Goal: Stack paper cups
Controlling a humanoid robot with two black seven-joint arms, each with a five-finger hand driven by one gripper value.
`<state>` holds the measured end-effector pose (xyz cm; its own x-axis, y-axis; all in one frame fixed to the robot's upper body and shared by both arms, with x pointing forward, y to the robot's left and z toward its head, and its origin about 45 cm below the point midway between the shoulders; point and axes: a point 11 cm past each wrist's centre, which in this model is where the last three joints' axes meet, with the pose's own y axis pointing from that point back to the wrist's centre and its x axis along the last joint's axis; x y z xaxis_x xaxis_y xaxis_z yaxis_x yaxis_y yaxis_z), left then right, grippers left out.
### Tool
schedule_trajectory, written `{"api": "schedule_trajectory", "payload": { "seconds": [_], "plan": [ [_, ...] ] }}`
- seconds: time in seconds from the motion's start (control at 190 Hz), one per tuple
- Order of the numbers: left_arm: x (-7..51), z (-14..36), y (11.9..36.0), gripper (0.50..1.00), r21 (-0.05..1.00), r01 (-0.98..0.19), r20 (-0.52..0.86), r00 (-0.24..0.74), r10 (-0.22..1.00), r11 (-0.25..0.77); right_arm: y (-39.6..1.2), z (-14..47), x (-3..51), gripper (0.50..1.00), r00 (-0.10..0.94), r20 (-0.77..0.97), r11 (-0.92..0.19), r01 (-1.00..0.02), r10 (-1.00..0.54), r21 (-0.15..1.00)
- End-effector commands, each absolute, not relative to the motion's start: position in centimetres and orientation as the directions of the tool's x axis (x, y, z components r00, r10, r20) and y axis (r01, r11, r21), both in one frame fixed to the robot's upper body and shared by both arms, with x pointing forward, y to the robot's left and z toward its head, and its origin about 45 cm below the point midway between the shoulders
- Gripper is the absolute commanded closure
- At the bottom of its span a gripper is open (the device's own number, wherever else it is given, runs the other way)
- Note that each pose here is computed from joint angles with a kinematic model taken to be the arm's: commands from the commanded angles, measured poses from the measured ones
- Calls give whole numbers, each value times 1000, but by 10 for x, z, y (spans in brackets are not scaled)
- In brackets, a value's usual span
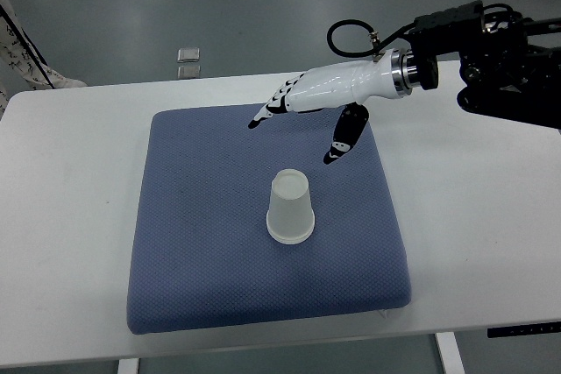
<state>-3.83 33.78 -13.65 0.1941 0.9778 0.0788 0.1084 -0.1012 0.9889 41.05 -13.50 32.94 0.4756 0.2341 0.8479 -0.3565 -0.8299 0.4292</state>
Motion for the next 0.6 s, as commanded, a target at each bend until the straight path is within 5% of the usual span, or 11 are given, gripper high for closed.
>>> {"api": "schedule_trajectory", "payload": {
  "seconds": [0.0, 0.285, 0.417, 0.596],
  "plan": [
    [-39, -137, 338, 500, 989, 109, 79, 195, 978, -102, -149, 327, 435, 576, 543, 838, -821, -459, 42, 339],
    [-39, -137, 338, 500, 989, 109, 79, 195, 978, -102, -169, 276, 477, 574, 633, 471, -660, -739, -614, 132],
    [-39, -137, 338, 500, 989, 108, 77, 194, 978, -100, -180, 238, 485, 574, 532, 133, -500, -839, -836, 215],
    [-38, -137, 338, 500, 989, 107, 79, 194, 978, -102, -173, 208, 479, 574, 383, -211, -427, -874, -899, 231]
  ]
}}
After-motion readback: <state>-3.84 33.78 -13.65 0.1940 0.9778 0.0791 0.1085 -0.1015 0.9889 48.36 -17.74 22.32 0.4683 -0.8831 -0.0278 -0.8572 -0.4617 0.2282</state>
